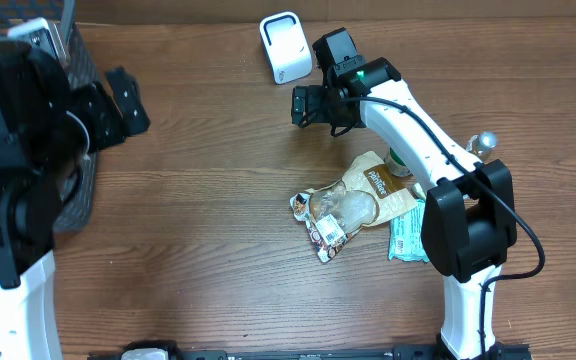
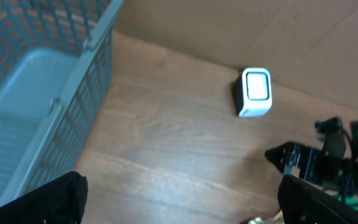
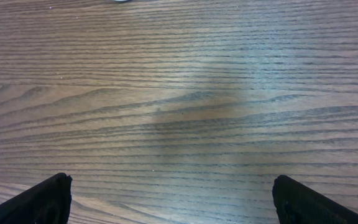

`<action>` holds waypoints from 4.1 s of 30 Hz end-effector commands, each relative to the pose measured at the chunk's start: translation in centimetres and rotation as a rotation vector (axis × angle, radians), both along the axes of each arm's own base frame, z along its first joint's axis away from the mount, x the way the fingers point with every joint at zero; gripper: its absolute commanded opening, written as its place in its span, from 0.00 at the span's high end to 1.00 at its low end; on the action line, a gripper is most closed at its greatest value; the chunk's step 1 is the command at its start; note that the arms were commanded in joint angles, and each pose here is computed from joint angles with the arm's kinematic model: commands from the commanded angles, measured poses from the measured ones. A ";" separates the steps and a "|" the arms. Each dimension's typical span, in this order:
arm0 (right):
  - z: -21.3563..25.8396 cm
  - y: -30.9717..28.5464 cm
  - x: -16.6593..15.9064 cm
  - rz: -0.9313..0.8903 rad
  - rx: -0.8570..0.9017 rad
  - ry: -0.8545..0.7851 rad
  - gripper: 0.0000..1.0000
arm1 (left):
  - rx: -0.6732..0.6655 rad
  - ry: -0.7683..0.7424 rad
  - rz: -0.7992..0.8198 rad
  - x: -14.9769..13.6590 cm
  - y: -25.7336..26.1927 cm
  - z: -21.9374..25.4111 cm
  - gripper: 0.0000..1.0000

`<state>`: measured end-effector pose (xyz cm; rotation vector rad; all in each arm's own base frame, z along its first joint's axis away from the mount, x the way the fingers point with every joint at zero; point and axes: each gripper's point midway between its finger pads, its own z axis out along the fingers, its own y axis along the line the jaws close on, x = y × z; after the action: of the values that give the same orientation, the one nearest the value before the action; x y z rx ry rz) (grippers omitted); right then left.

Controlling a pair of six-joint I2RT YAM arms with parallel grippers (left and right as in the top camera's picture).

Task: Scan the item barcode

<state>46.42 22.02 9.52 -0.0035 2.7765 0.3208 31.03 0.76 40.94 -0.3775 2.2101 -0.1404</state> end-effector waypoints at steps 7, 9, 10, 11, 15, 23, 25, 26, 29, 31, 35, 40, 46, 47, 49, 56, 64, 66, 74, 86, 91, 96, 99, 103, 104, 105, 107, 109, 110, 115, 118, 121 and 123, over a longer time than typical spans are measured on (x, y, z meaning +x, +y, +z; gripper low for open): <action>2.2 0.3 0.4 0.005 0.015 -0.051 0.00 | 0.010 0.098 0.003 -3.4 0.0 -4.4 0.00; 2.2 0.3 0.4 0.005 0.015 -0.051 0.00 | 0.009 0.121 0.003 -3.9 0.0 -5.5 0.00; 2.2 0.3 0.4 0.005 0.015 -0.051 0.00 | 0.009 0.132 0.003 -4.2 0.0 -6.0 0.01; 2.2 0.3 0.4 0.005 0.015 -0.051 0.00 | 0.007 0.140 0.001 -4.5 -0.1 -6.5 0.00; 2.2 0.3 0.4 0.005 0.015 -0.050 0.00 | -0.014 0.063 0.012 -3.6 -0.1 -6.9 0.00; 2.2 0.3 0.4 0.005 0.015 -0.050 0.00 | -0.063 -0.429 -0.095 1.4 -2.1 -1.8 0.00; 2.2 0.3 0.4 0.005 0.015 -0.050 0.00 | -0.061 -0.557 -0.112 2.0 -2.4 -0.4 0.01; 2.2 0.3 0.4 0.005 0.015 -0.051 0.00 | -0.059 -0.621 -0.120 2.2 -2.6 0.2 0.01; 2.2 0.3 0.4 0.005 0.015 -0.051 0.00 | -0.053 -0.768 -0.131 2.2 -2.9 1.1 0.00; 2.2 0.3 0.4 0.005 0.015 -0.051 0.00 | -0.041 -0.836 -0.137 1.9 -2.9 1.1 0.00; 2.2 0.3 0.4 0.005 0.015 -0.050 0.00 | -0.025 -0.912 -0.140 1.1 -2.9 0.0 0.00; 2.2 0.3 0.4 0.005 0.015 -0.050 0.00 | 0.012 -0.986 -0.133 -0.3 -2.7 -1.7 0.00; 2.2 0.3 0.4 0.005 0.015 -0.050 0.00 | 0.028 -1.052 -0.102 -1.9 -2.1 -3.1 0.00; 2.2 0.3 0.4 0.005 0.015 -0.051 0.00 | 0.036 -1.052 -0.102 -2.1 -2.1 -3.5 0.00; 2.2 0.3 0.4 0.005 0.015 -0.051 0.00 | 0.050 -1.048 -0.104 -2.4 -2.1 -4.1 0.00; 2.2 0.3 0.4 0.005 0.015 -0.051 0.00 | 0.058 -1.043 -0.106 -3.6 -2.0 -6.1 0.00; 2.2 0.3 0.4 0.005 0.015 -0.051 0.00 | 0.057 -0.988 -0.099 -4.7 -1.9 -9.2 0.00; 2.2 0.3 0.4 0.005 0.015 -0.051 0.00 | 0.059 -0.983 -0.091 -5.0 -1.7 -9.7 0.00; 2.2 0.3 0.4 0.005 0.015 -0.050 0.00 | 0.087 -0.968 -0.088 -6.5 -1.6 -11.5 0.01; 2.2 0.3 0.4 0.005 0.015 -0.051 0.00 | 0.089 -1.011 -0.075 -7.7 -1.4 -15.1 0.01; 2.2 0.3 0.4 0.005 0.015 -0.051 0.00 | 0.098 -0.971 -0.058 -7.5 -1.0 -16.1 0.00; 2.2 0.3 0.4 0.005 0.015 -0.051 0.00 | 0.106 -0.870 -0.066 -6.9 -1.0 -18.5 0.00; 2.2 0.3 0.4 0.005 0.015 -0.051 0.00 | 0.104 -0.794 -0.070 -6.6 -1.0 -20.3 0.01; 2.2 0.3 0.4 0.005 0.015 -0.051 0.00 | 0.102 -0.699 -0.075 -6.4 -1.0 -22.7 0.00; 2.2 0.3 0.4 0.005 0.015 -0.050 0.00 | 0.101 -0.674 -0.075 -6.4 -1.0 -23.3 0.01; 2.2 0.3 0.4 0.005 0.015 -0.051 0.00 | 0.102 -0.656 -0.072 -6.4 -0.9 -23.7 0.01; 2.2 0.3 0.4 0.005 0.015 -0.050 0.00 | 0.106 -0.617 -0.063 -6.4 -0.7 -24.7 0.00; 2.2 0.3 0.4 0.005 0.015 -0.051 0.00 | 0.151 -0.588 -0.080 -6.4 -0.7 -25.3 0.00; 2.2 0.3 0.4 0.005 0.015 -0.050 0.00 | 0.168 -0.586 -0.090 -6.4 -0.8 -25.3 0.00; 2.2 0.3 0.4 0.005 0.015 -0.050 0.00 | 0.186 -0.586 -0.099 -6.4 -0.8 -25.3 0.00; 2.2 0.3 0.4 0.005 0.015 -0.050 0.00 | 0.185 -0.587 -0.099 -6.4 -0.8 -25.3 0.01; 2.2 0.3 0.4 0.005 0.015 -0.050 0.00 | 0.185 -0.587 -0.099 -6.4 -0.8 -25.3 0.00; 2.2 0.3 0.4 0.005 0.015 -0.051 0.00 | 0.186 -0.587 -0.099 -6.4 -0.8 -25.3 0.00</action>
<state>46.43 22.02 9.52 -0.0036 2.7762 0.3210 24.64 -0.05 15.51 -0.1215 1.6519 -0.1075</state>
